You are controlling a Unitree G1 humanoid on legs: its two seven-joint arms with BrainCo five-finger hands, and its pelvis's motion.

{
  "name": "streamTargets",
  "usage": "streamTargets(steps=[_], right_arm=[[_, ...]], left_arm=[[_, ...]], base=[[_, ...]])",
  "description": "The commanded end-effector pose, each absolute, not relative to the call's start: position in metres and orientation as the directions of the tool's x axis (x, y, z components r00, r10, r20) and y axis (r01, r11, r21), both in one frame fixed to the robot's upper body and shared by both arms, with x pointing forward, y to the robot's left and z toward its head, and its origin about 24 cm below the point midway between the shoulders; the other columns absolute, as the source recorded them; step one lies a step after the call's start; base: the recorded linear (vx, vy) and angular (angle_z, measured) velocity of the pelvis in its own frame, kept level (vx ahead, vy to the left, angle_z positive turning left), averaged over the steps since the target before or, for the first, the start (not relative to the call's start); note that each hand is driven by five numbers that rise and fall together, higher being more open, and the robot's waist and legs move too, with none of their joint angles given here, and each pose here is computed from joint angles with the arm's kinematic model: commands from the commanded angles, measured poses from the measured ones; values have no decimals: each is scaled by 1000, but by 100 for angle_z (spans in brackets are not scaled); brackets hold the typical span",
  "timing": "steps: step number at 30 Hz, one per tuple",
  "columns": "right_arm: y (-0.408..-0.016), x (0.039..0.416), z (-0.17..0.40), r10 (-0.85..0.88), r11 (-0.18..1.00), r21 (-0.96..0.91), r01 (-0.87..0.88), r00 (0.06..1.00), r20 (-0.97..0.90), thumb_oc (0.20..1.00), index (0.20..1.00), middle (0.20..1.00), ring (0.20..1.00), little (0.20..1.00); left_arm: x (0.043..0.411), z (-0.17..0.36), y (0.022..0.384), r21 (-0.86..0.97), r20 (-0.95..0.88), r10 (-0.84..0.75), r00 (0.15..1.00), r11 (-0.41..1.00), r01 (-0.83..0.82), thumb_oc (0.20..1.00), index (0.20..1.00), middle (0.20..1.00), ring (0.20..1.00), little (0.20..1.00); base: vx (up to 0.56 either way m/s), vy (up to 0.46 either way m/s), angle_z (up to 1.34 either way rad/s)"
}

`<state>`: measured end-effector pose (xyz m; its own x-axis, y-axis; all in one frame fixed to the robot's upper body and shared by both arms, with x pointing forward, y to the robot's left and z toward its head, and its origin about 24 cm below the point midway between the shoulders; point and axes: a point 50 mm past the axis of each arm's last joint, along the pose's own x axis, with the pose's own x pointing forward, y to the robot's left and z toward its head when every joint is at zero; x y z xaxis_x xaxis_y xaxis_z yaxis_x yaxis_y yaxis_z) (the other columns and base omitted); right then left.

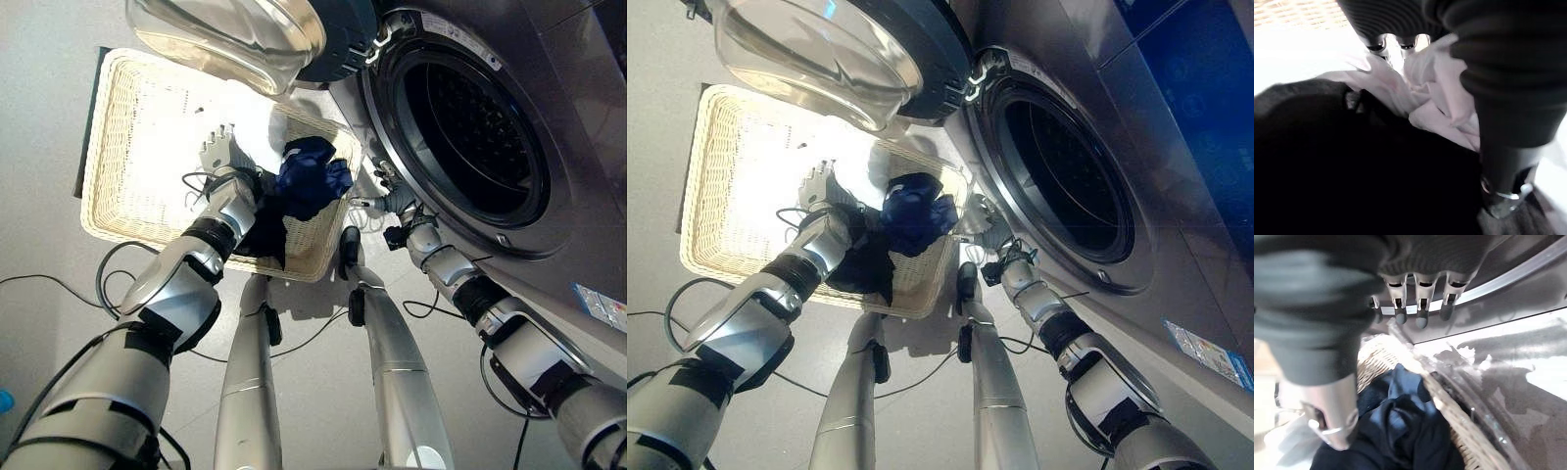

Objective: Put the clothes into the washing machine.

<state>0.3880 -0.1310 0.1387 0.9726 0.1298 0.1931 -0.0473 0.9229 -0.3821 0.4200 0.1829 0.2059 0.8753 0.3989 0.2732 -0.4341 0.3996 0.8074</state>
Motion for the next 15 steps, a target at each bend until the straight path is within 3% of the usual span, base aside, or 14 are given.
streamTargets(steps=[1,11,14,15], right_arm=[[-131,385,147,121,945,-325,-34,961,249,1000,1000,1000,1000,1000],[-126,381,148,105,958,-286,-21,954,281,1000,1000,1000,1000,1000],[-126,380,147,98,960,-278,-18,956,277,1000,1000,1000,1000,1000],[-126,380,146,95,960,-279,-16,957,274,1000,1000,1000,1000,1000]], left_arm=[[421,213,192,703,266,463,846,507,-499,1000,1000,1000,1000,1000],[423,209,174,445,157,422,893,777,-445,1000,1000,1000,1000,1000],[423,210,171,428,166,404,900,793,-434,1000,1000,1000,1000,1000],[423,211,169,438,182,389,903,790,-429,219,219,219,219,219]], base=[[39,-35,-4],[17,-12,0],[11,-5,0],[0,0,0]])
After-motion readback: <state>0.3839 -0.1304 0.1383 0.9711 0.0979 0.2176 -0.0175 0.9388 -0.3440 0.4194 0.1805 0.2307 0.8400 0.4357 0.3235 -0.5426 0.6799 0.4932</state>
